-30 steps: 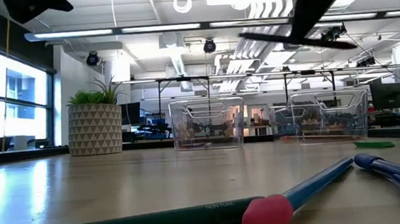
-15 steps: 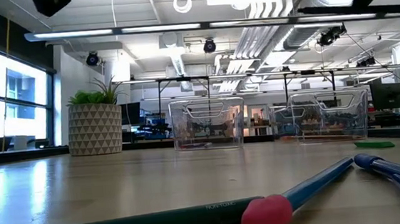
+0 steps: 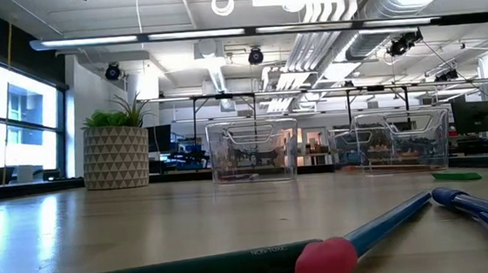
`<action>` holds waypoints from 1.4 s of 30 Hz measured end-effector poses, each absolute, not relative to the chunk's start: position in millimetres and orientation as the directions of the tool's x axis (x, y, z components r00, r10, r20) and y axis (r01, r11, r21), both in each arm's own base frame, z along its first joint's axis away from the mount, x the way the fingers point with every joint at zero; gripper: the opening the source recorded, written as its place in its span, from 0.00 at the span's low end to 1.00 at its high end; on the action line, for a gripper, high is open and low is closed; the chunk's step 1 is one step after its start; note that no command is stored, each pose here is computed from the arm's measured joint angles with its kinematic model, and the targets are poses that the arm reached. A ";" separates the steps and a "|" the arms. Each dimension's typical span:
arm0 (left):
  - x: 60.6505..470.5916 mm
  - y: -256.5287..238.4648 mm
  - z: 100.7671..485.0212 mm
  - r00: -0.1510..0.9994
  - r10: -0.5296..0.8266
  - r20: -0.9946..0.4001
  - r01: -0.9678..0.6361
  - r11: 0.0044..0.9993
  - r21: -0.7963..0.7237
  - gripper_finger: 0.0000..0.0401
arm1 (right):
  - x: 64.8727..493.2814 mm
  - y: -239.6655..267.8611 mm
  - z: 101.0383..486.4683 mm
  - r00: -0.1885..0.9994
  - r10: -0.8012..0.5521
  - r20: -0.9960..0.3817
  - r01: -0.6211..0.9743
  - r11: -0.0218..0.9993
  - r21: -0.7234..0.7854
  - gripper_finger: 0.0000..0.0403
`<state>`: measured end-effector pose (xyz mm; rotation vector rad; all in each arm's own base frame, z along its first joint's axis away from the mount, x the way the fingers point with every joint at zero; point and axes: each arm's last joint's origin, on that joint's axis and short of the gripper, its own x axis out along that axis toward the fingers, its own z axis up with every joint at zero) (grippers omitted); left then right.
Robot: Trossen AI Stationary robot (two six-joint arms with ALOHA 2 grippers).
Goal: Sort crayons/erasers/pens/pencils in bins
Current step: Put the black pen into the bottom right transparent bin
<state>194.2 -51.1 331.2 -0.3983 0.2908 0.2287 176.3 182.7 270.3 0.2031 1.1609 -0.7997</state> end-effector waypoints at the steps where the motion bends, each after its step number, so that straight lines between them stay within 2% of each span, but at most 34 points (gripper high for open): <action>1: 194.6 -50.5 331.9 0.935 0.163 -0.316 -0.275 0.896 -0.350 0.22 | 172.9 185.6 270.0 0.164 -0.452 -0.877 0.661 0.710 -0.243 0.03; 5: 197.6 -48.2 342.0 0.939 0.170 -0.298 -0.275 0.893 -0.356 0.22 | 159.2 197.4 269.8 0.185 -0.434 -0.882 0.689 0.697 -0.198 0.03; 10: 208.0 -47.6 359.5 0.937 0.185 -0.297 -0.273 0.917 -0.290 0.22 | 142.6 209.6 269.4 0.191 -0.404 -0.895 0.718 0.678 -0.153 0.03; 19: 244.3 -49.5 367.1 0.862 0.235 -0.448 -0.327 0.935 -0.138 0.22 | 115.7 231.3 267.6 0.218 -0.313 -0.924 0.759 0.650 -0.042 0.03; 25: 272.0 -55.6 352.3 0.796 0.255 -0.549 -0.351 0.933 -0.075 0.22 | 100.5 240.3 266.7 0.225 -0.278 -0.934 0.779 0.627 0.001 0.03; 29: 289.4 -60.7 338.5 0.760 0.250 -0.601 -0.369 0.926 -0.081 0.22 | 95.3 246.7 261.4 0.179 -0.268 -0.947 0.780 0.626 -0.029 0.03; 42: 324.2 -76.4 299.5 0.690 0.150 -0.708 -0.348 0.927 -0.143 0.22 | 98.8 271.1 230.4 0.167 -0.290 -0.942 0.742 0.667 -0.073 0.03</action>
